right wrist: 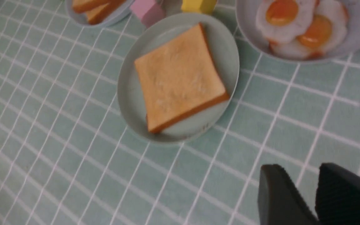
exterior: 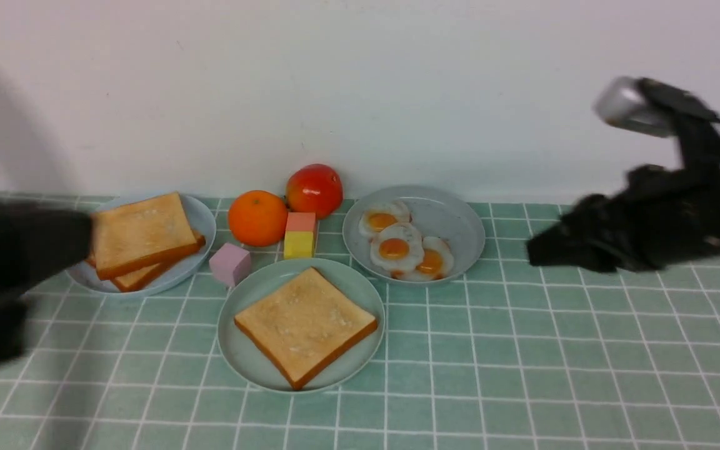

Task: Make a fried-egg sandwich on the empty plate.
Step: Use the right arm to grab a fried egg, then use the right arm to place the fried egg on the slice of bread in the middle, then use the left arm to grab a slice of bread

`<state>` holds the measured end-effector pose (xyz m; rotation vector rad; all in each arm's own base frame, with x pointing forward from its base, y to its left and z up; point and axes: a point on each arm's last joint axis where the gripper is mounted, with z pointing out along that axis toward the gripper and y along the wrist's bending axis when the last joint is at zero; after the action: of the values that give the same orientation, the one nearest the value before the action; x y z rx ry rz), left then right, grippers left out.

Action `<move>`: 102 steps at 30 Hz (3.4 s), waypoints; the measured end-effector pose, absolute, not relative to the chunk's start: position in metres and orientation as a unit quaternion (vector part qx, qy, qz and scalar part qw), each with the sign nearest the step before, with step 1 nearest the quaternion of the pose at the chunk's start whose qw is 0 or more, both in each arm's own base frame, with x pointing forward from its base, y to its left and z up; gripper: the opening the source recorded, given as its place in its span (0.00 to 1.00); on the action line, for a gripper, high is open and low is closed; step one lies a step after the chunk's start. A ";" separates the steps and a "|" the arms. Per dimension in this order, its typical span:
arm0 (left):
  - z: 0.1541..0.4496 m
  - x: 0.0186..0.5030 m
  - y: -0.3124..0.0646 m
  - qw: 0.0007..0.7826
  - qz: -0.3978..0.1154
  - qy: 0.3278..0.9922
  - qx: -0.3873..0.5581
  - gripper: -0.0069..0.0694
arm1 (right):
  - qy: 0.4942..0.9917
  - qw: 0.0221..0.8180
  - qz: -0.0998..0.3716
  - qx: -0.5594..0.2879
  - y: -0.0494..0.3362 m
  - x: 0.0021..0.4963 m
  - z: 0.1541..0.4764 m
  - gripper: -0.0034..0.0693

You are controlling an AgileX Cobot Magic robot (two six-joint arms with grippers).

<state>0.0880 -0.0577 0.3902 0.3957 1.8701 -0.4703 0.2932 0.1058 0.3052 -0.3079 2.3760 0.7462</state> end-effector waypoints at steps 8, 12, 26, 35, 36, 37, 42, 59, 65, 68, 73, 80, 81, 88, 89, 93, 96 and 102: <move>0.324 0.066 -0.035 0.589 -0.218 0.768 0.127 0.07 | 0.910 0.266 0.291 -0.127 0.130 0.394 0.260 0.43; 0.317 0.066 -0.035 0.588 -0.235 0.766 0.109 0.07 | 0.910 0.245 0.303 -0.143 0.144 0.443 0.231 0.46; 0.320 0.066 -0.035 0.596 -0.245 0.757 0.107 0.07 | 0.928 0.243 0.230 -0.163 0.174 0.507 0.178 0.51; 0.319 0.066 -0.035 0.593 -0.238 0.761 0.107 0.07 | 0.927 0.257 0.233 -0.139 0.178 0.516 0.155 0.51; 0.319 0.066 -0.035 0.593 -0.238 0.761 0.107 0.07 | 0.927 0.261 0.235 -0.134 0.178 0.518 0.152 0.51; 0.319 0.066 -0.035 0.593 -0.238 0.762 0.107 0.07 | 0.926 0.263 0.236 -0.132 0.179 0.518 0.151 0.51; 0.318 0.066 -0.034 0.590 -0.235 0.765 0.107 0.07 | 0.925 0.266 0.239 -0.126 0.179 0.520 0.149 0.51; 0.313 0.067 -0.030 0.581 -0.201 0.781 0.111 0.07 | 0.924 0.248 0.260 -0.133 0.180 0.513 0.170 0.13; 0.313 0.068 -0.027 0.592 -0.168 0.778 0.126 0.07 | 0.918 0.227 0.272 -0.178 0.180 0.487 0.231 0.12; 0.313 0.069 -0.024 0.597 -0.141 0.779 0.134 0.07 | 0.911 0.223 0.280 -0.205 0.185 0.466 0.269 0.12; 0.311 0.070 -0.022 0.594 -0.119 0.784 0.136 0.07 | 0.901 0.197 0.291 -0.255 0.224 0.419 0.289 0.12; 0.311 0.070 -0.021 0.592 -0.117 0.786 0.135 0.07 | 0.904 0.197 0.297 -0.237 0.284 0.396 0.235 0.12; 0.311 0.070 -0.021 0.592 -0.117 0.786 0.135 0.07 | 0.905 0.200 0.297 -0.232 0.284 0.397 0.233 0.12; 0.310 0.070 -0.021 0.589 -0.115 0.788 0.134 0.08 | 0.922 0.208 0.293 -0.146 0.288 0.417 0.188 0.13; 0.310 0.070 -0.021 0.589 -0.115 0.788 0.134 0.08 | 0.923 0.207 0.294 -0.137 0.288 0.418 0.185 0.15; 0.310 0.070 -0.021 0.589 -0.115 0.789 0.134 0.09 | 0.925 0.205 0.295 -0.122 0.288 0.419 0.182 0.31; 0.309 0.070 -0.021 0.585 -0.121 0.791 0.131 0.09 | 0.926 0.206 0.289 -0.126 0.287 0.420 0.182 0.52; 0.301 0.071 -0.028 0.536 -0.154 0.823 0.107 0.09 | 0.932 0.182 0.254 -0.186 0.268 0.402 0.226 0.63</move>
<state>0.0713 -0.0285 0.3014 0.2558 1.9593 -0.3670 0.4025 0.2683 0.2256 -0.5258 2.6293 0.7158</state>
